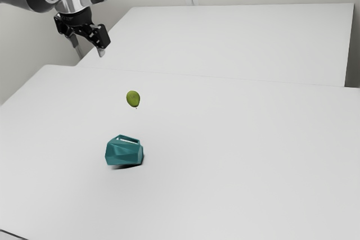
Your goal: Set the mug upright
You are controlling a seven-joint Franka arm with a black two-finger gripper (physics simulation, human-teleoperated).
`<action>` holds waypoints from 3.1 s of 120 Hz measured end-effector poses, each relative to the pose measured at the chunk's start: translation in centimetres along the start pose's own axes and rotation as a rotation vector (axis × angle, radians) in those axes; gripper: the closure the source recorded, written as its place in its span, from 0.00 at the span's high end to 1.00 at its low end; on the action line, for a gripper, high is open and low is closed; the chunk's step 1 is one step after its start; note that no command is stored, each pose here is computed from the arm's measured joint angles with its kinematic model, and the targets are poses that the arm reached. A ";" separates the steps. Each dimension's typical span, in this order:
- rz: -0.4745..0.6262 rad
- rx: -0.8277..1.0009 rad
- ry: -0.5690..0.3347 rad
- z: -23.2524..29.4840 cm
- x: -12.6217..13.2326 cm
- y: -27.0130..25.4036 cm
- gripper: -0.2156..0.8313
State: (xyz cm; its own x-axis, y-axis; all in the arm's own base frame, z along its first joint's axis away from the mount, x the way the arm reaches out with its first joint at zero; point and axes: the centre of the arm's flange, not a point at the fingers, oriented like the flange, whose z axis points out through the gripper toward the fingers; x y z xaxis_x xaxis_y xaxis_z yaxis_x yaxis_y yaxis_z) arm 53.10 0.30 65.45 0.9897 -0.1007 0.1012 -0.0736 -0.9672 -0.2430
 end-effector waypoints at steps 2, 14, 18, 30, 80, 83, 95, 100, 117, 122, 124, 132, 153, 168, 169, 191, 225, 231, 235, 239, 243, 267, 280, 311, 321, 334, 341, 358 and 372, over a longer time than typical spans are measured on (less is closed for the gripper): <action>0.000 0.000 -0.001 0.0 0.0 0.0 0.79; 0.000 0.000 -0.005 0.2 0.0 0.0 0.79; -0.002 0.000 -0.006 0.2 0.0 -0.1 0.79; -0.010 0.000 -0.008 0.6 0.1 -0.5 0.79; -0.357 -0.382 -0.222 14.0 -3.7 -10.4 0.79; -0.392 -0.413 -0.239 15.2 -4.0 -11.3 0.79; -0.517 -0.521 -0.295 20.0 -5.4 -14.7 0.79; -0.560 -0.565 -0.320 22.0 -5.8 -15.6 0.79; -0.543 -0.704 -0.407 26.5 -4.0 -10.2 0.79; -0.545 -0.737 -0.431 27.7 -3.7 -9.0 0.79; -0.550 -0.748 -0.438 28.2 -3.6 -8.8 0.79; -0.578 -0.789 -0.469 30.0 -4.0 -8.3 0.79; -0.650 -0.851 -0.524 34.3 -4.7 -8.4 0.79; -0.681 -0.875 -0.548 36.2 -4.9 -8.3 0.79; -0.682 -0.876 -0.549 36.3 -4.9 -8.3 0.79; -0.719 -0.922 -0.598 39.0 -5.6 -7.1 0.79; -0.752 -0.994 -0.611 40.2 -5.2 -5.7 0.79; -0.757 -1.004 -0.611 40.3 -5.2 -5.5 0.79; -0.757 -1.009 -0.612 40.3 -5.1 -5.4 0.78; -0.755 -1.014 -0.612 40.2 -5.0 -5.1 0.76; -0.754 -1.017 -0.612 40.2 -4.9 -5.0 0.70; -0.735 -1.022 -0.607 39.7 -4.2 -4.2 0.26; -0.728 -1.020 -0.603 39.4 -4.0 -4.1 0.17; -0.690 -1.013 -0.585 37.7 -2.8 -3.0 0.07; -0.662 -0.989 -0.572 36.6 -2.4 -2.5 0.06; -0.564 -0.882 -0.519 32.9 -1.4 -1.0 0.05; -0.503 -0.799 -0.485 31.3 -0.9 -0.2 0.05; -0.350 -0.565 -0.375 28.8 0.6 1.8 0.05; -0.253 -0.420 -0.279 27.8 1.9 2.8 0.04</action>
State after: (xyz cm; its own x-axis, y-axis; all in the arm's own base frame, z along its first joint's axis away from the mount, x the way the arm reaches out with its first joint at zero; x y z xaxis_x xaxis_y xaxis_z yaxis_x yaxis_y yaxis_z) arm 58.22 3.82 38.18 0.9736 0.1567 -0.1662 0.1843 -0.9688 0.1659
